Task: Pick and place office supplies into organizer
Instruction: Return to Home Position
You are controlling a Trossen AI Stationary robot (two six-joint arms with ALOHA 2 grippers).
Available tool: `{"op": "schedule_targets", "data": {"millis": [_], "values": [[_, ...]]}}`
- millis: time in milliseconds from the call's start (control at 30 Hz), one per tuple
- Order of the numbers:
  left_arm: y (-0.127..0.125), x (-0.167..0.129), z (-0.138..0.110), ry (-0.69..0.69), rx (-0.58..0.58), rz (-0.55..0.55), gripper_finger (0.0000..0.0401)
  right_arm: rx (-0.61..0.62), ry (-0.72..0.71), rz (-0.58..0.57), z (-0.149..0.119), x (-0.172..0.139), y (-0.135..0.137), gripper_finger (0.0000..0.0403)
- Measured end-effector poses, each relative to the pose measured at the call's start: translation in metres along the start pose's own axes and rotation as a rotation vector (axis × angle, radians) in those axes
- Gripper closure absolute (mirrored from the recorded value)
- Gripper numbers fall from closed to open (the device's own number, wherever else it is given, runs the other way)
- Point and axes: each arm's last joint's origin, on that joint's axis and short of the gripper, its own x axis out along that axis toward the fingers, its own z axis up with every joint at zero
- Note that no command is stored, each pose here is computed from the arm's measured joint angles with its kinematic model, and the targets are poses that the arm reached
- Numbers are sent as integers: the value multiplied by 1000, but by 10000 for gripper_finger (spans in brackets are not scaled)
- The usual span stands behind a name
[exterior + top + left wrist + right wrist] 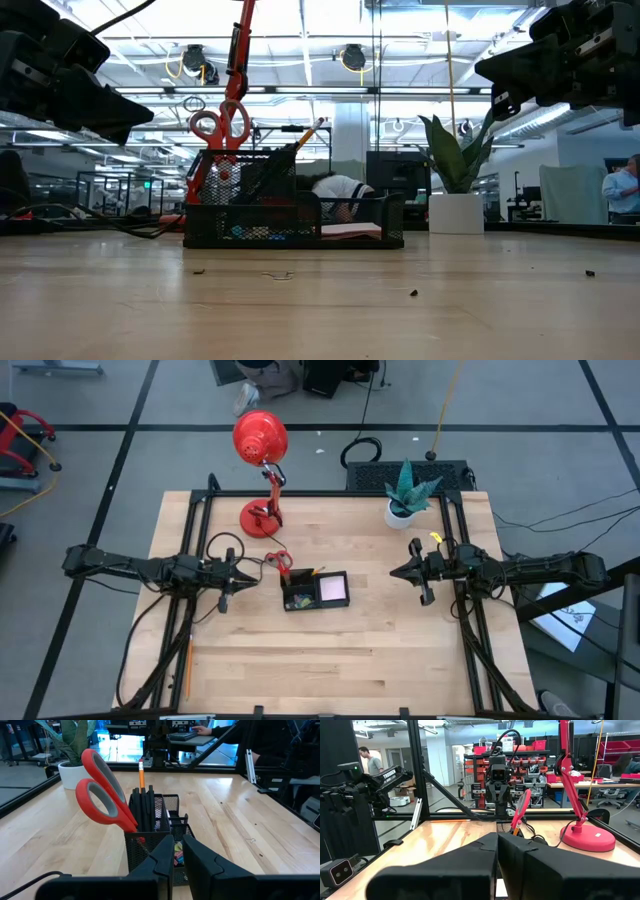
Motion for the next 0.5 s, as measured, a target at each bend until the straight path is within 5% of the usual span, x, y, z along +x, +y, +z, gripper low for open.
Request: {"op": "schedule_targets", "data": {"millis": [500], "values": [[0, 0, 0, 0, 0, 1, 354, 0, 0, 0, 0, 0, 0, 399]]}}
